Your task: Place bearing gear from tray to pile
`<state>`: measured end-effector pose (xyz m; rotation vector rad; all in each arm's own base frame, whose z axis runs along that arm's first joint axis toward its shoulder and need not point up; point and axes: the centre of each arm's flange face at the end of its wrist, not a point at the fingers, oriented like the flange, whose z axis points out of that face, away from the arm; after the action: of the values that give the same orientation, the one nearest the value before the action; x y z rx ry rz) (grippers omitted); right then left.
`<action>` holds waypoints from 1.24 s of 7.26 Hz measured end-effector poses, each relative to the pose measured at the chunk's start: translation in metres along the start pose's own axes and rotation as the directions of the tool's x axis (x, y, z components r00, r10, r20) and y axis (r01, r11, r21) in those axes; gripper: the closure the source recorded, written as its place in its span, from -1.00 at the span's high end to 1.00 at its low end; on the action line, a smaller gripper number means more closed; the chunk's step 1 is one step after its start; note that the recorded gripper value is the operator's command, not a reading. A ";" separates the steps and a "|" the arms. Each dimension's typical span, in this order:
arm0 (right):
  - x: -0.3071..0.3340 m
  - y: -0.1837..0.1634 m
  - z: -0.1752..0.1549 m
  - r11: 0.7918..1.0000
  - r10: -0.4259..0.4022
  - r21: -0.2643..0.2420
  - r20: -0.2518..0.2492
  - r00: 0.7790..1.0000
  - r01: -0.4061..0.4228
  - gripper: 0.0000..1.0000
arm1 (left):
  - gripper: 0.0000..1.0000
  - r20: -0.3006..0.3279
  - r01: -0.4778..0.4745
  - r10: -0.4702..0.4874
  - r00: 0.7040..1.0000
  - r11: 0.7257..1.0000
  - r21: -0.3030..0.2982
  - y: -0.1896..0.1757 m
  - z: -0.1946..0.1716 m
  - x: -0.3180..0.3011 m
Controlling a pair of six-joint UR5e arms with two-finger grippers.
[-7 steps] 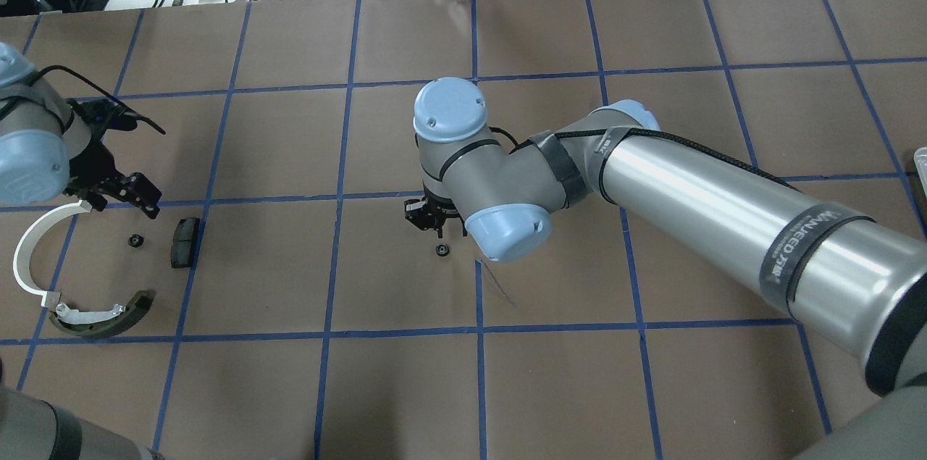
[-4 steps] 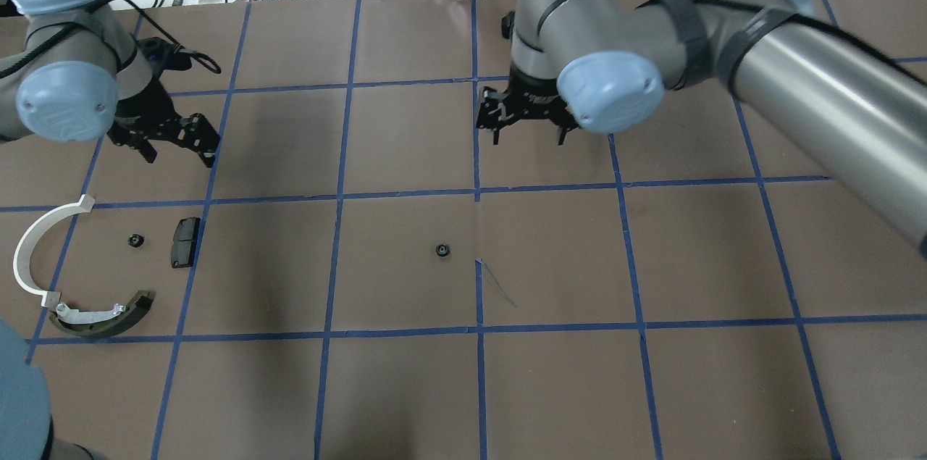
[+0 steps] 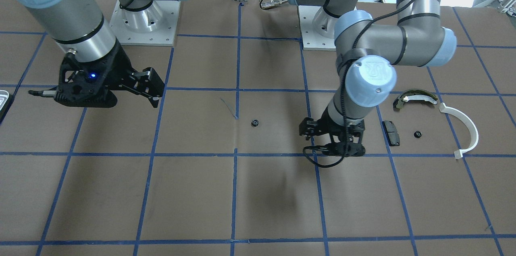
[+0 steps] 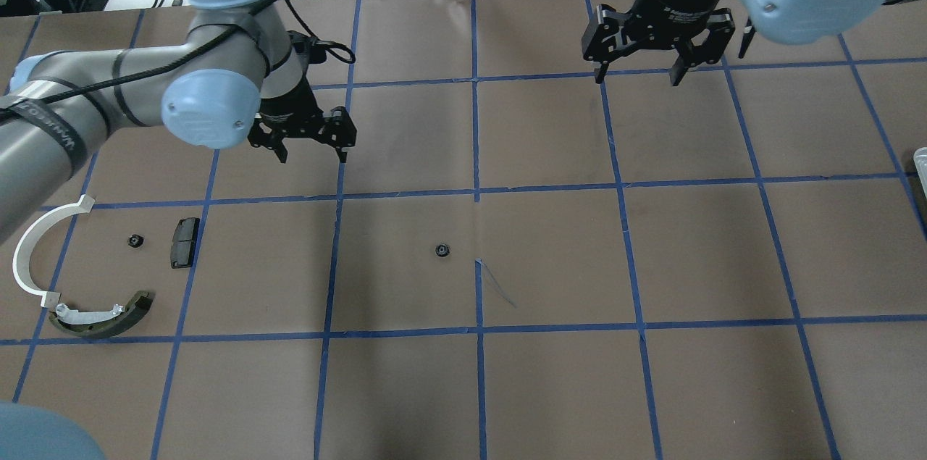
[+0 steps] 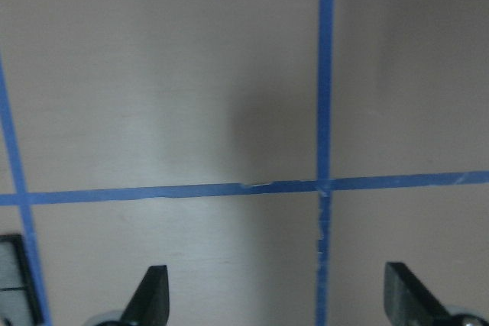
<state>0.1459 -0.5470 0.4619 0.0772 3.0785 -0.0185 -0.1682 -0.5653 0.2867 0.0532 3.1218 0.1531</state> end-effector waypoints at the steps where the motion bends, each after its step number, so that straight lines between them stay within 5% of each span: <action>1: 0.008 0.006 -0.011 1.000 0.000 0.004 -0.012 1.000 0.000 1.00 | 1.00 -0.006 -0.003 0.003 1.000 1.000 -0.006 0.009 0.007 0.036; 9: 0.017 0.029 -0.042 0.992 -0.121 -0.029 -0.091 0.988 0.119 1.00 | 0.80 -0.029 -0.015 0.013 1.000 0.998 -0.065 0.043 0.095 0.146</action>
<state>0.1282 -0.5171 0.5027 -0.1122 3.1708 0.0167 -0.3112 -0.5079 0.1949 0.0727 3.1423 0.2584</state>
